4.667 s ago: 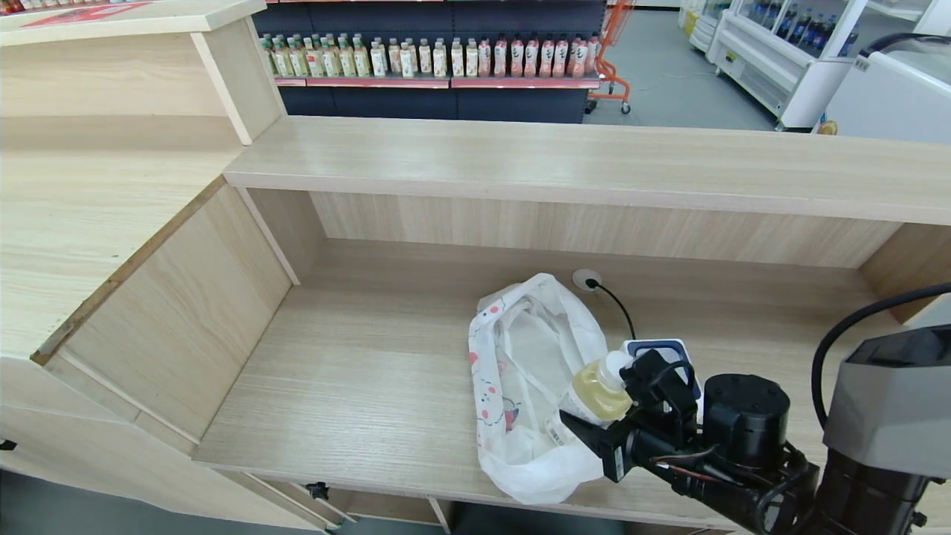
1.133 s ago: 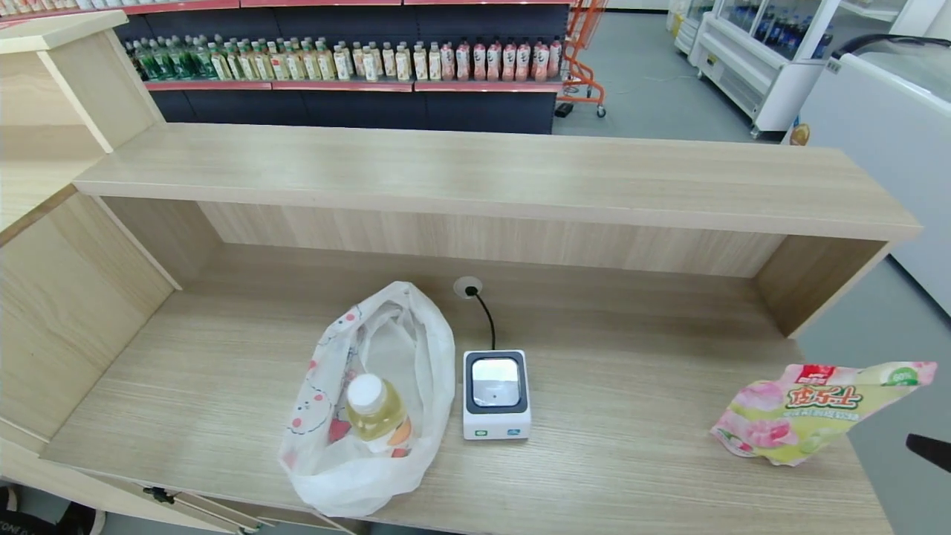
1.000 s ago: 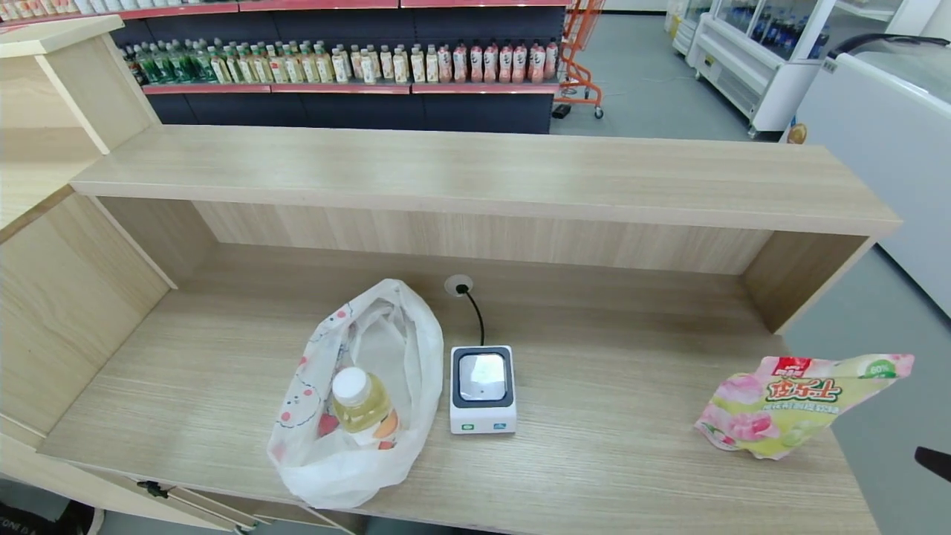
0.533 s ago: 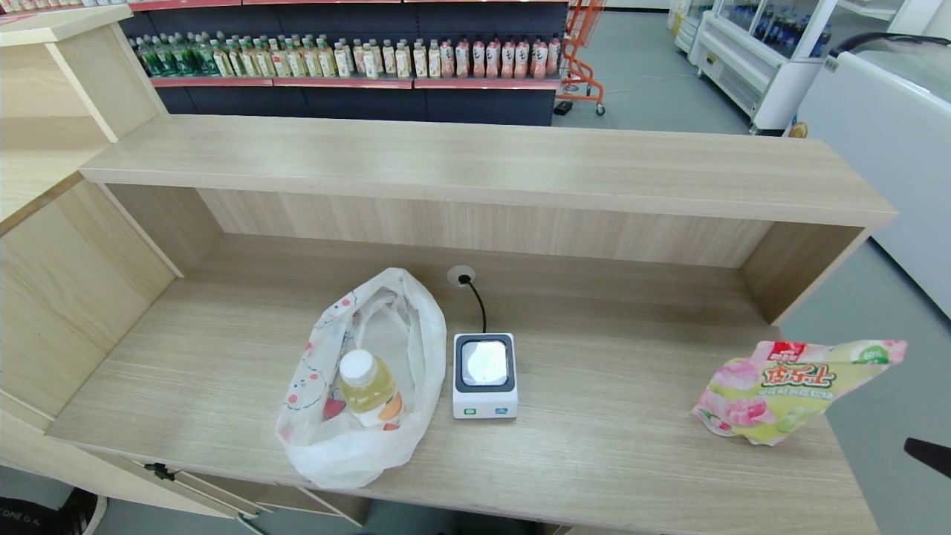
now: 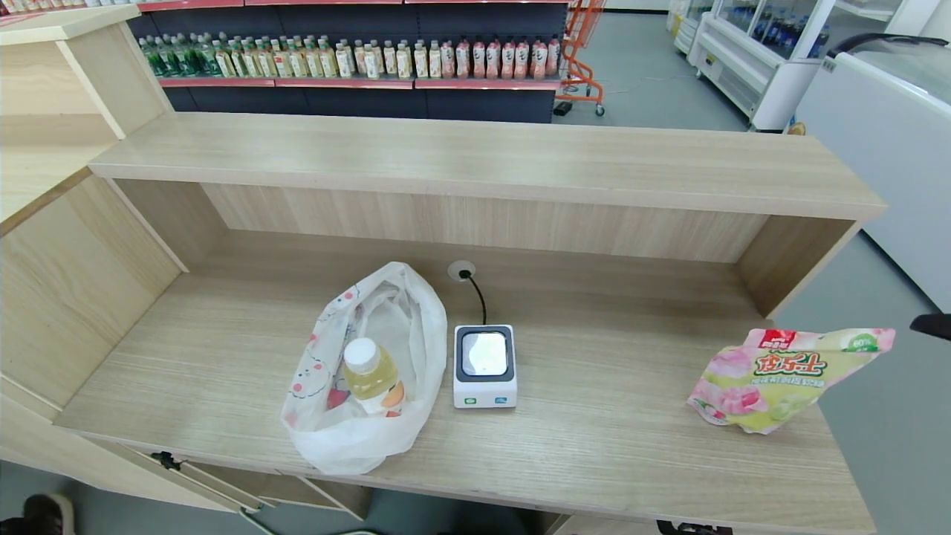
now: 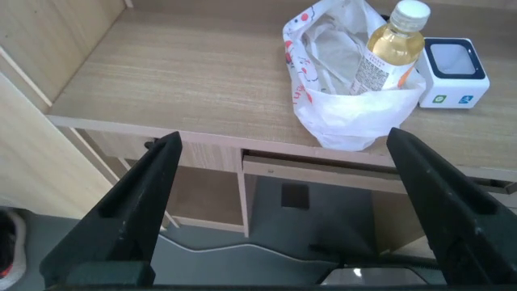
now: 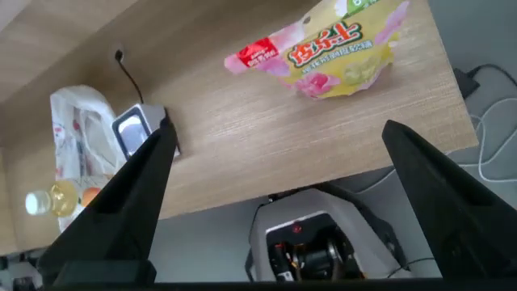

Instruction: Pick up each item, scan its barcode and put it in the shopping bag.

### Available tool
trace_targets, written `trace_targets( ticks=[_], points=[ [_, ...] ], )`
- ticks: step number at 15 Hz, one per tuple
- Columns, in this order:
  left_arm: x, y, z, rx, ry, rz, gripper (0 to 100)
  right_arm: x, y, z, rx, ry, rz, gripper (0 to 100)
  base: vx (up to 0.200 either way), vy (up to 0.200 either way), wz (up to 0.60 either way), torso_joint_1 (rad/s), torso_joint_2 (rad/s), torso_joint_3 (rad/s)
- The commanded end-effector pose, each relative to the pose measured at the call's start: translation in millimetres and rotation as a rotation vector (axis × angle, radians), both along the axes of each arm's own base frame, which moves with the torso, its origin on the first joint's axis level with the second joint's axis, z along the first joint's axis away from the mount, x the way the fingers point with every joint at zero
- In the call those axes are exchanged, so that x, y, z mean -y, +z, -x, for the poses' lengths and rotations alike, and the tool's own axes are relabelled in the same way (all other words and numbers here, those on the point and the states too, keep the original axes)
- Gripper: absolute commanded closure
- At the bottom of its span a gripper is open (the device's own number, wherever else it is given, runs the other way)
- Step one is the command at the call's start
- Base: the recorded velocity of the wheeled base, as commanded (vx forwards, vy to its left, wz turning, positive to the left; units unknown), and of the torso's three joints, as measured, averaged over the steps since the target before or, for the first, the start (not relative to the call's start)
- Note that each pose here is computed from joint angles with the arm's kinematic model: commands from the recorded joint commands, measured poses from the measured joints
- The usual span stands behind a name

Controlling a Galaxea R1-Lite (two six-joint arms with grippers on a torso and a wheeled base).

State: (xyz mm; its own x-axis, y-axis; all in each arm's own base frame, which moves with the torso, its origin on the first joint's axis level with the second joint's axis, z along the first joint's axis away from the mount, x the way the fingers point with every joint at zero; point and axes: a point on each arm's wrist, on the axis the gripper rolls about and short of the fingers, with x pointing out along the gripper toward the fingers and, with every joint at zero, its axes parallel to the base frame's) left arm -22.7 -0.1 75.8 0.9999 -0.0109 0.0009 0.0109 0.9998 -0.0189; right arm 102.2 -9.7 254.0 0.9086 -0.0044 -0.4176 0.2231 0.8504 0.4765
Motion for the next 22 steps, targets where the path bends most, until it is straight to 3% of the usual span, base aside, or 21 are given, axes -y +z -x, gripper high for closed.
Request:
trace_targets(
  ticks=[1,6,9,11,17,20,22],
  points=[
    [0.0,0.0,0.0,0.001,0.000,0.001,0,10.6,-5.9,-26.5,-0.084,-0.072,-0.035,0,0.000,0.000,0.00,0.000,0.00,0.000],
    [0.0,0.0,0.0,0.001,0.000,-0.001,0,38.0,-20.5,-48.5,-0.177,-0.259,-0.108,0,0.000,0.000,0.00,0.000,0.00,0.000],
    [0.0,0.0,0.0,0.001,0.000,-0.001,0,46.1,-33.3,-67.0,-0.227,-0.298,-0.167,0,0.000,0.000,0.00,0.000,0.00,0.000],
    [0.0,0.0,0.0,0.001,0.000,0.001,0,52.2,-43.3,-84.7,-0.241,-0.305,-0.180,0,0.000,0.000,0.00,0.000,0.00,0.000],
    [0.0,0.0,0.0,0.001,0.000,0.001,0,67.5,-114.1,-140.8,-0.347,-0.264,-0.156,0,0.000,0.000,0.00,0.000,0.00,0.000],
    [0.0,0.0,0.0,0.001,0.000,-0.001,0,61.9,-128.9,-153.6,-0.396,-0.227,-0.157,0,0.000,0.000,0.00,0.000,0.00,0.000],
    [0.0,0.0,0.0,0.001,0.000,-0.001,0,59.5,-132.4,-160.8,-0.367,-0.208,-0.149,0,0.000,0.000,0.00,0.000,0.00,0.000]
  ],
)
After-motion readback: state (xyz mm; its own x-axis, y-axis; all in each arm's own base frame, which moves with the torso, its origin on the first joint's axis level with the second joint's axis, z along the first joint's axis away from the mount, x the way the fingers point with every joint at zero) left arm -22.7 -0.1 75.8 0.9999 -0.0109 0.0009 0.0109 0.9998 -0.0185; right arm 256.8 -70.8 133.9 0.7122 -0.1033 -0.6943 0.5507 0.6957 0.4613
